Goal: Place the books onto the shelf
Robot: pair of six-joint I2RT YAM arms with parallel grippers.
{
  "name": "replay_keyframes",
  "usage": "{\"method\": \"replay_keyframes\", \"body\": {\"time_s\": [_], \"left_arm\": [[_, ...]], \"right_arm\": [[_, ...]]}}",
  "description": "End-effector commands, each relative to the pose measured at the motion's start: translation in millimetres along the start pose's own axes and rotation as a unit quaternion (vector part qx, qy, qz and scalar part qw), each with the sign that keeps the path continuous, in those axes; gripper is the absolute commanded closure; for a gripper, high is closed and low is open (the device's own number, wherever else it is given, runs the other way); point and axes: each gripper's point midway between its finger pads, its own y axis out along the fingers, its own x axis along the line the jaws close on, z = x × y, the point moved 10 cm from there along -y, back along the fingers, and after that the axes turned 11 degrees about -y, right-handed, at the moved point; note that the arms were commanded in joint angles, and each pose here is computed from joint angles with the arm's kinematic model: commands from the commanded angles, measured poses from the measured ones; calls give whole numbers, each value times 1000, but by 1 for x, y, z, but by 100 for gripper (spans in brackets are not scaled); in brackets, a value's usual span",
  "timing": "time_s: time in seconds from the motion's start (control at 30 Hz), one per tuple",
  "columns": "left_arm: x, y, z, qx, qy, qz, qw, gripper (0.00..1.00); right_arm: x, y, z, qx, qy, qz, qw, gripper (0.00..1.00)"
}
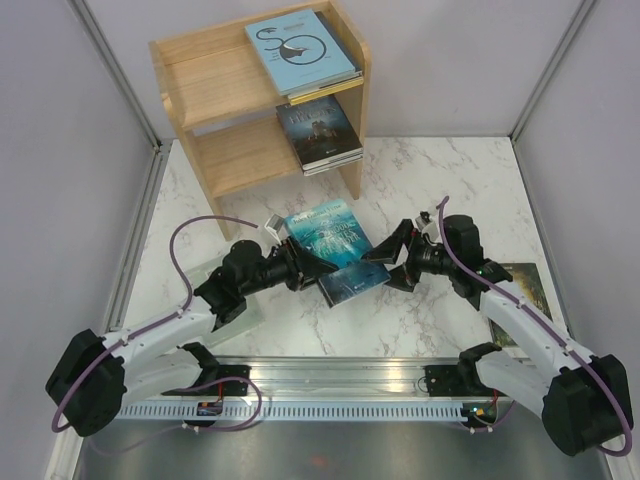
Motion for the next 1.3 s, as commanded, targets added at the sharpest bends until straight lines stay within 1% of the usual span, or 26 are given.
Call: {"method": "replay_keyframes", "body": {"time_s": [0.0, 0.03, 0.1, 0.13, 0.2, 0.23, 0.3, 0.43, 0.5, 0.63, 0.67, 0.7, 0.73, 0.83, 0.87, 0.93, 0.97, 1.0, 1.03, 1.07, 1.1, 1.13, 1.17, 1.27], "left_arm": [[-60, -10, -3, -25, 32, 135, 990, 98], [-60, -10, -3, -25, 29, 136, 990, 98], [-60, -11, -3, -26, 27, 138, 990, 98], [-60, -11, -3, -28, 27, 139, 990, 98], [-59, -13, -3, -34, 26, 140, 989, 98], [-59, -13, -3, -36, 24, 140, 989, 98], [-58, -13, -3, -36, 23, 138, 989, 98], [-58, -11, -3, -33, 21, 137, 990, 98], [-58, -11, -3, -32, 21, 136, 990, 98], [-57, -8, -4, -29, 15, 129, 991, 98], [-56, -7, -4, -27, 14, 123, 992, 98], [-59, -6, -5, -24, 17, 123, 992, 98], [-58, -5, -5, -20, 25, 116, 993, 98], [-63, -2, -5, -16, 43, 94, 994, 97], [-65, -3, -6, -15, 50, 87, 995, 88], [-69, -4, -8, -17, 73, 52, 996, 78], [-70, -6, -8, -19, 80, 40, 996, 60], [-79, -9, -9, -23, 91, 39, 995, 52], [-74, -12, -10, -26, 103, 11, 994, 48], [-75, -15, -11, -31, 111, 5, 993, 39], [-84, -21, -11, -41, 122, 14, 992, 34], [-78, -25, -12, -46, 127, -14, 991, 31], [-84, -32, -11, -52, 137, -8, 989, 28], [-84, -44, -13, -69, 150, -26, 986, 24]], "right_arm": [[20, -4, 0, -15, -1, -65, 998, 3], [27, -5, -2, -33, -13, -90, 995, 6], [34, -6, -1, -40, -12, -113, 993, 13], [41, -8, -3, -48, -4, -135, 990, 26], [47, -8, -2, -50, -2, -151, 987, 39], [52, -9, -4, -54, -1, -162, 985, 47], [60, -10, -3, -53, -3, -178, 983, 49], [74, -12, -3, -51, -8, -212, 976, 58], [80, -13, -3, -53, -12, -227, 972, 60], [91, -16, -3, -53, -22, -273, 960, 66], [93, -15, -3, -50, -21, -277, 959, 71], [94, -14, -2, -46, -24, -279, 959, 82], [94, -13, -3, -45, -21, -272, 961, 100], [94, -12, -3, -51, -27, -263, 963, 100], [94, -12, -4, -53, -27, -260, 964, 100], [96, -12, -5, -59, -29, -257, 964, 100], [97, -12, -6, -65, -28, -257, 964, 100], [101, -13, -8, -69, -30, -259, 963, 100], [103, -13, -9, -71, -31, -260, 962, 100], [106, -14, -11, -74, -32, -262, 962, 100], [113, -16, -14, -78, -40, -269, 959, 100], [115, -15, -17, -79, -40, -269, 959, 100], [119, -15, -19, -81, -43, -273, 958, 100], [135, -17, -27, -88, -54, -287, 952, 100]]}}
